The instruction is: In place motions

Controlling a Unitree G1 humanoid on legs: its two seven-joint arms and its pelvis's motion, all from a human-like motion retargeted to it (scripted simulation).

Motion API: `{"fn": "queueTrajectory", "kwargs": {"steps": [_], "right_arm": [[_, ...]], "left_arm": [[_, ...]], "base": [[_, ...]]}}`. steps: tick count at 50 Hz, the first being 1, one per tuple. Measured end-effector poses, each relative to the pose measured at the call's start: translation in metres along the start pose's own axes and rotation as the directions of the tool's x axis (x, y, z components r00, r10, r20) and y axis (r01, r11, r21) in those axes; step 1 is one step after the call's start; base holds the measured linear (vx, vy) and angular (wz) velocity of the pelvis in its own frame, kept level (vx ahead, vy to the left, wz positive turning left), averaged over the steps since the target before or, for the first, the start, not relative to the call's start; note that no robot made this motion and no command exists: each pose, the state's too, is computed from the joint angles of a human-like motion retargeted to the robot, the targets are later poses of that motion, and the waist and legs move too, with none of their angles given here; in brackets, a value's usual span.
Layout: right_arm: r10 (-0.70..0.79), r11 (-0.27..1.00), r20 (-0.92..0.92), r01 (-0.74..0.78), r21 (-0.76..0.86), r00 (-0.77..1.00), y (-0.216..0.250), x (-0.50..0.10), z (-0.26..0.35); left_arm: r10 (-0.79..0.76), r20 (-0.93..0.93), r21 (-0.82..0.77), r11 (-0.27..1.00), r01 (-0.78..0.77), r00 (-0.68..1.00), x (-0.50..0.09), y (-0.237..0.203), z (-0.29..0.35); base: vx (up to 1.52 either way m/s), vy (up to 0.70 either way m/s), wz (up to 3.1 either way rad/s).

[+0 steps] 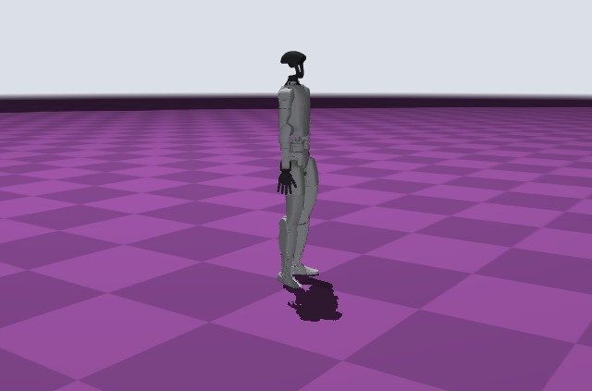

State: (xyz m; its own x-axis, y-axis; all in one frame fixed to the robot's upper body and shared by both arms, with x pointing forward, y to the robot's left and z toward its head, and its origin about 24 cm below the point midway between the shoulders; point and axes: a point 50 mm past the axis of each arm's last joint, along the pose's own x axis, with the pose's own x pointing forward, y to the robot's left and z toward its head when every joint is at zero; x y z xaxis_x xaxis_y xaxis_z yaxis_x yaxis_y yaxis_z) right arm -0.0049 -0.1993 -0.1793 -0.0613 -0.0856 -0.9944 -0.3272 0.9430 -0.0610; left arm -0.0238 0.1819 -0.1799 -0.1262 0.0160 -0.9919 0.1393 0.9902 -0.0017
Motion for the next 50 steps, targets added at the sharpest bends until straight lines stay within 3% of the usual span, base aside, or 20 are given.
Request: {"fn": "queueTrajectory", "kwargs": {"steps": [30, 50], "right_arm": [[-0.005, 1.0, -0.056, 0.005, 0.012, 0.998, 0.0, 0.0, -0.016], [-0.002, 1.0, 0.003, 0.002, -0.015, 1.0, -0.002, 0.0, 0.0]], "left_arm": [[-0.016, -0.019, -0.009, 1.0, 0.016, 1.0, 0.0, -0.005, -0.005], [-0.025, 0.005, 0.002, 1.0, 0.025, 1.0, 0.0, -0.007, 0.002]], "base": [[0.0, 0.0, 0.0], [0.0, 0.0, 0.0]]}}
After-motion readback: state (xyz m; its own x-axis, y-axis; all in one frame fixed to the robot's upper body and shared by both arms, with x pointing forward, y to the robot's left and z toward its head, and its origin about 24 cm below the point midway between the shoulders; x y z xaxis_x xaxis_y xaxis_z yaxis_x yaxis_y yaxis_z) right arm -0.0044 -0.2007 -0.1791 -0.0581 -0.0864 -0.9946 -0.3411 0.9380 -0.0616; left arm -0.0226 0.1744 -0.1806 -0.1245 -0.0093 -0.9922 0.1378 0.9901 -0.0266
